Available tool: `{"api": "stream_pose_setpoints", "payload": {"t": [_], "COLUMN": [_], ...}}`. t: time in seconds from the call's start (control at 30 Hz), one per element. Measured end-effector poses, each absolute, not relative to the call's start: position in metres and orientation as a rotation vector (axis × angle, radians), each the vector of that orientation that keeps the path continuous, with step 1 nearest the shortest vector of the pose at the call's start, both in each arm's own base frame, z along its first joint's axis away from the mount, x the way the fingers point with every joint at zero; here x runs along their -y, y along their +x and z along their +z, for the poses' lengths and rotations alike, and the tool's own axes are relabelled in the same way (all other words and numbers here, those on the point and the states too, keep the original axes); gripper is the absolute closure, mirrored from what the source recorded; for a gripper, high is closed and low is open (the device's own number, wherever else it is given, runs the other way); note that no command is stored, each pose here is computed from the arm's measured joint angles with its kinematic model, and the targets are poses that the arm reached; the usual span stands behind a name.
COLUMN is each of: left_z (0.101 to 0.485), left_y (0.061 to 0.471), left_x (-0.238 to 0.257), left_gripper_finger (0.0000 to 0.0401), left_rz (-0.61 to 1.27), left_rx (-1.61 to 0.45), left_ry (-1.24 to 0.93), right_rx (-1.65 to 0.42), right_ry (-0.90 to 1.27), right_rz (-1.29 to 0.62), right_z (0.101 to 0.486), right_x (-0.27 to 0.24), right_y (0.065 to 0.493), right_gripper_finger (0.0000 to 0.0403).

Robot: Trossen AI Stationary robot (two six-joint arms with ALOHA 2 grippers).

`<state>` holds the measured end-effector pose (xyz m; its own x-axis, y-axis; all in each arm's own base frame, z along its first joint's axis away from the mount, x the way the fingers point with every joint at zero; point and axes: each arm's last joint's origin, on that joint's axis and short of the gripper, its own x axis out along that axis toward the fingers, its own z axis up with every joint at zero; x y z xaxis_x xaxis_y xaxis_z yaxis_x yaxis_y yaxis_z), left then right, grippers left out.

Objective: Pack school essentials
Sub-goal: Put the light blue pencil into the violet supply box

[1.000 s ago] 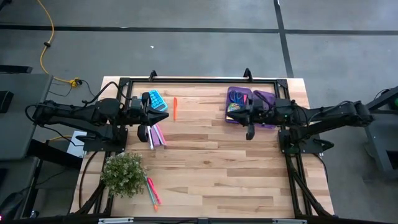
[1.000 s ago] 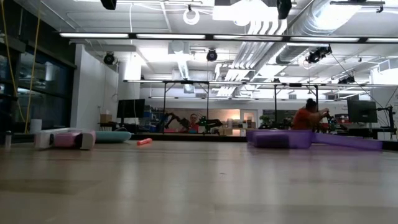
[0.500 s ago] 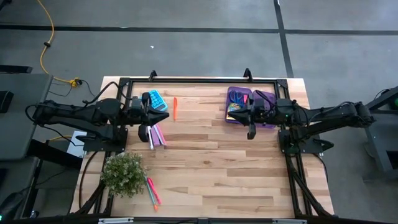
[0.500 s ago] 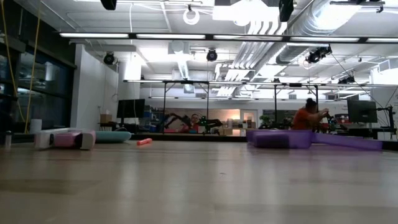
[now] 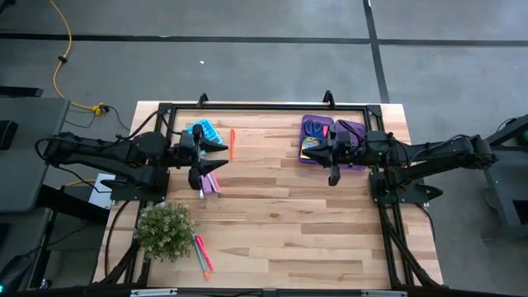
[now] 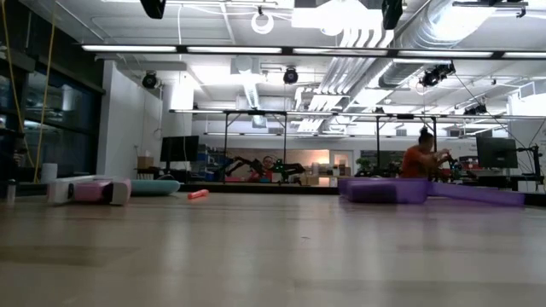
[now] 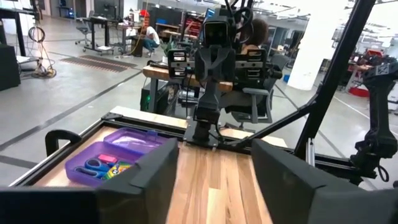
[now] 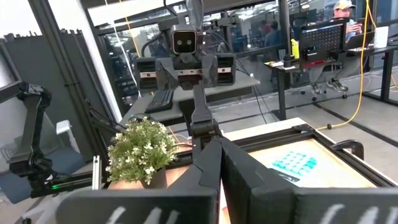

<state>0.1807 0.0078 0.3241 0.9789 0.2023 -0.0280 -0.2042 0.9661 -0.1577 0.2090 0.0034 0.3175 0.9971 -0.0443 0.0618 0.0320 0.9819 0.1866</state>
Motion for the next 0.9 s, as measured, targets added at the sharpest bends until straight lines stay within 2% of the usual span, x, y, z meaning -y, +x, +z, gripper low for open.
{"api": "stream_pose_setpoints", "payload": {"t": [0.13,0.27,0.4,0.53,0.67,0.77,0.9], "left_z": [0.326,0.335,0.343,0.343,0.337,0.322,0.300], "left_y": [0.181,0.199,0.226,0.247,0.256,0.254,0.251], "left_x": [-0.008,0.001,0.021,0.049,0.086,0.116,0.155], "left_gripper_finger": [0.0170,0.0163,0.0166,0.0167,0.0167,0.0168,0.0168], "left_rz": [0.193,0.096,-0.020,-0.201,-0.386,-0.505,-0.614], "left_rx": [0.011,-0.048,-0.282,-0.613,-0.885,-1.033,-1.123], "left_ry": [-0.180,-0.181,-0.089,-0.014,0.068,0.181,0.270], "right_rx": [0.065,0.064,0.052,0.032,0.015,-0.002,-0.032], "right_ry": [0.189,0.189,0.187,0.185,0.184,0.178,0.174], "right_rz": [-0.038,-0.038,-0.040,-0.042,-0.043,-0.045,-0.048], "right_z": [0.317,0.317,0.316,0.314,0.313,0.311,0.308], "right_x": [-0.003,-0.003,-0.003,-0.003,-0.003,-0.003,-0.003], "right_y": [0.209,0.209,0.209,0.209,0.209,0.209,0.209], "right_gripper_finger": [0.0403,0.0403,0.0403,0.0403,0.0403,0.0403,0.0403]}}
